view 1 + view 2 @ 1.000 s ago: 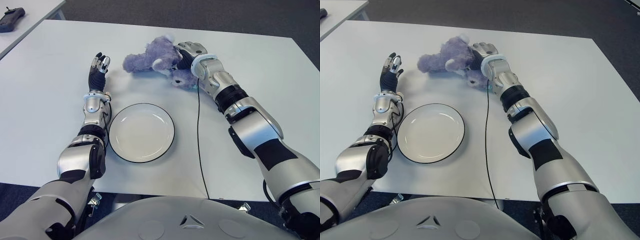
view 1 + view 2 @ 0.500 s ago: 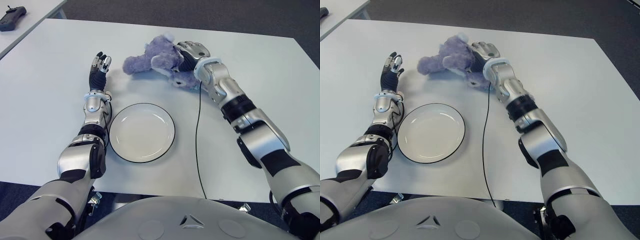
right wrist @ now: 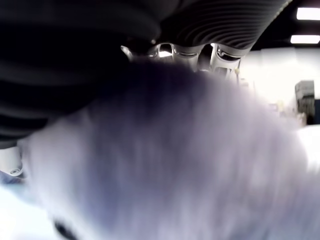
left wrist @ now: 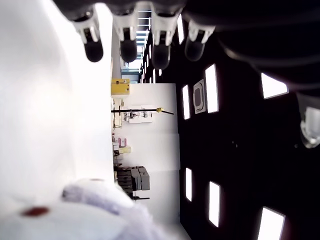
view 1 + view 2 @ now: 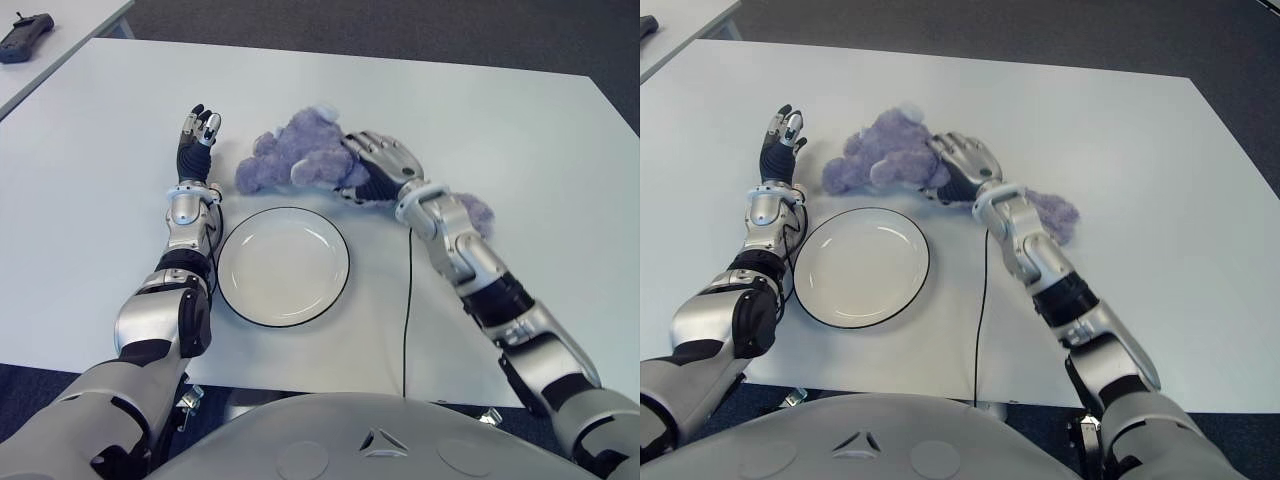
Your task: Put the doll into the plate.
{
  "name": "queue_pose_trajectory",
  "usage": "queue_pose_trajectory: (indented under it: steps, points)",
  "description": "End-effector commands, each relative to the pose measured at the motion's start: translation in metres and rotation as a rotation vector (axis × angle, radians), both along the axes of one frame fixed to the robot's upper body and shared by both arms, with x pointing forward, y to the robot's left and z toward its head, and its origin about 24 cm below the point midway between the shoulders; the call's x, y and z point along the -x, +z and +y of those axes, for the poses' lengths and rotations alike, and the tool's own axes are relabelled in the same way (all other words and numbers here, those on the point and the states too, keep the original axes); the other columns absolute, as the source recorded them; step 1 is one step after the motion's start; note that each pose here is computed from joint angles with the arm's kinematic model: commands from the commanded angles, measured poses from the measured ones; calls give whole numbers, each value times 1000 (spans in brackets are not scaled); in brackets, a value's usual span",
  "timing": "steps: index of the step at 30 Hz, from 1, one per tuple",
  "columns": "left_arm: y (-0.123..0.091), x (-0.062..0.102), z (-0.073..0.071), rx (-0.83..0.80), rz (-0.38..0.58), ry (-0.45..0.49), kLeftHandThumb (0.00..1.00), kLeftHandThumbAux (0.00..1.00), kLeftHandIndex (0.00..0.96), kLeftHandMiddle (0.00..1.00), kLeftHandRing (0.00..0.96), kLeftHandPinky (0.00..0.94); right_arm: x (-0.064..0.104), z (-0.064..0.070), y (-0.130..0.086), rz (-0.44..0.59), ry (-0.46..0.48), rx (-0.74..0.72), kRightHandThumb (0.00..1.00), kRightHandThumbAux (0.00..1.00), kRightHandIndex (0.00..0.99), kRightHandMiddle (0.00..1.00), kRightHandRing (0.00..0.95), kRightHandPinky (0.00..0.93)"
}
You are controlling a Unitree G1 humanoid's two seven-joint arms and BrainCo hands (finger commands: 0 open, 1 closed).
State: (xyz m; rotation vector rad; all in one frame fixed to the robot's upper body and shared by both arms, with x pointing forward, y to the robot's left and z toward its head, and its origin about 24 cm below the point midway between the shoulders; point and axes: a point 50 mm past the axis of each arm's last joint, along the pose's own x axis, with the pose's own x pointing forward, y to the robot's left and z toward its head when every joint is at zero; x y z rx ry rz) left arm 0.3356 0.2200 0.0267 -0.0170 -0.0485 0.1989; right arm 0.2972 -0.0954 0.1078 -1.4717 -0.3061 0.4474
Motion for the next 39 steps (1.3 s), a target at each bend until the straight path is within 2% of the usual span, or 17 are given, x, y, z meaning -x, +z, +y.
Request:
queue_pose_trajectory:
  steps: [1, 2, 3, 4, 5, 6, 8, 9, 16, 18, 20, 28, 39]
  points:
    - [-114, 97, -16, 153, 417, 28, 0, 377, 60, 102, 37, 0, 19, 9, -24, 96, 18, -40, 241, 346, 55, 31, 180, 372]
    - [-114, 97, -16, 151, 418, 29, 0, 378, 59, 103, 38, 0, 17, 12, -25, 89, 21, -62, 247, 350, 83, 56, 261, 461]
    - [-113, 97, -15, 150, 418, 30, 0, 379, 58, 103, 39, 0, 16, 14, -26, 84, 23, -78, 266, 363, 157, 142, 419, 617]
    - [-114, 97, -15, 149, 420, 30, 0, 380, 58, 103, 40, 0, 11, 17, -30, 75, 22, -108, 270, 365, 170, 157, 446, 644]
    - [-114, 97, -15, 149, 421, 31, 0, 381, 57, 103, 40, 0, 8, 19, -33, 69, 21, -130, 309, 376, 248, 238, 499, 708]
    - [-114, 97, -14, 148, 423, 31, 0, 382, 57, 103, 41, 0, 2, 21, -40, 55, 14, -153, 319, 378, 268, 259, 512, 725]
    - [-114, 97, -14, 147, 424, 31, 0, 383, 56, 102, 39, 0, -8, 24, -52, 30, -6, -181, 351, 387, 321, 336, 539, 711]
    - [-114, 97, -14, 147, 425, 31, 0, 383, 56, 101, 38, 0, -13, 26, -58, 17, -22, -191, 378, 392, 370, 409, 583, 733]
    - [-114, 97, -14, 157, 424, 33, 0, 381, 67, 101, 37, 0, -26, 24, -73, -23, -82, -227, 444, 394, 485, 533, 649, 777]
    - [-114, 97, -14, 161, 421, 33, 0, 377, 61, 100, 35, 0, -28, 22, -74, -35, -98, -242, 476, 392, 533, 612, 682, 795]
    - [-114, 97, -14, 163, 418, 33, 0, 377, 56, 100, 35, 0, -29, 21, -75, -53, -111, -259, 489, 392, 557, 646, 697, 792]
    - [-114, 98, -15, 164, 412, 34, 0, 371, 49, 104, 38, 0, -30, 19, -74, -134, -147, -329, 495, 433, 621, 732, 743, 802]
    - [-114, 98, -17, 172, 407, 35, 0, 367, 48, 95, 27, 0, -31, 15, -71, -213, -142, -405, 526, 461, 650, 764, 779, 856]
